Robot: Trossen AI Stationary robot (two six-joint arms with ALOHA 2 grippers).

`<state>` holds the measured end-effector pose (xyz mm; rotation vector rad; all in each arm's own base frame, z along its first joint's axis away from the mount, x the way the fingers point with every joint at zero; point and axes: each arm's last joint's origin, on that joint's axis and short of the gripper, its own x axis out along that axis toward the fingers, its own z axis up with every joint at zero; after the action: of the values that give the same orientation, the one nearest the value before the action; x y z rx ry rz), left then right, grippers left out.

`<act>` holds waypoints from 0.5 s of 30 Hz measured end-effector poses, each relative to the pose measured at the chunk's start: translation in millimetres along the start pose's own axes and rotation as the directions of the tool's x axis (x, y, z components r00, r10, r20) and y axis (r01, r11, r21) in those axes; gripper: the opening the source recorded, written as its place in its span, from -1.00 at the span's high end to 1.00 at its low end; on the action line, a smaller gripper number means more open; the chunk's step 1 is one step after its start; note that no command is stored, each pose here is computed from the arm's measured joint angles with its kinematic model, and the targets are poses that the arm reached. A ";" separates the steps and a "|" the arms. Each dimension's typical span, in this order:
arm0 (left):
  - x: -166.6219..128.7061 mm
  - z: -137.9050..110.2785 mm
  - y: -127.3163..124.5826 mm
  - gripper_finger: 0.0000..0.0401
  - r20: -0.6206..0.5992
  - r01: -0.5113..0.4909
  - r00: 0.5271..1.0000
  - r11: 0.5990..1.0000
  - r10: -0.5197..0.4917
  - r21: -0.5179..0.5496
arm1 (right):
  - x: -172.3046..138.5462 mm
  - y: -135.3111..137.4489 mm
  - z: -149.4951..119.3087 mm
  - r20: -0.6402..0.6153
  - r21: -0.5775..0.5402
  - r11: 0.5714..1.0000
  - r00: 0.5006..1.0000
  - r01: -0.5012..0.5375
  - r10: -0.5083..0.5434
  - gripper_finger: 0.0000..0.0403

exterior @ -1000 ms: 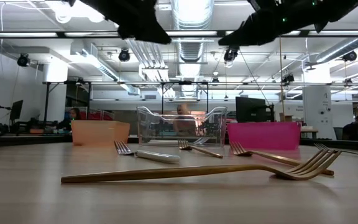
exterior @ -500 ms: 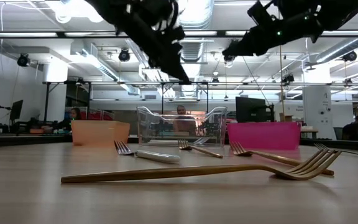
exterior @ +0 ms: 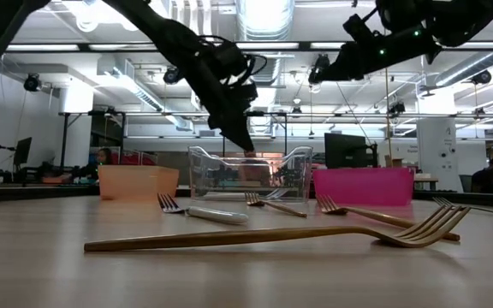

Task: Sort silverware by color (type)
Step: Put the white fork into the transparent bin

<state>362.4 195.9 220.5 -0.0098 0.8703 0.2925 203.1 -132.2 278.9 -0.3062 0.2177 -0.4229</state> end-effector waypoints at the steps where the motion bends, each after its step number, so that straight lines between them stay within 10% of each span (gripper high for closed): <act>1: 2.2 -0.9 2.0 0.62 -0.021 0.002 1.000 1.000 -0.002 -0.005 | -0.1 -2.1 2.6 0.008 0.004 1.000 1.000 0.007 -0.007 0.94; 15: 35.2 -2.3 19.4 0.62 -0.129 -0.013 0.992 0.984 -0.010 -0.177 | -6.0 -37.7 24.4 0.059 0.159 0.978 0.987 0.136 -0.147 0.96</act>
<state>377.1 223.0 194.6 -0.1956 0.9710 0.3730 190.5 -156.3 315.1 -0.1839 0.0930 -0.5658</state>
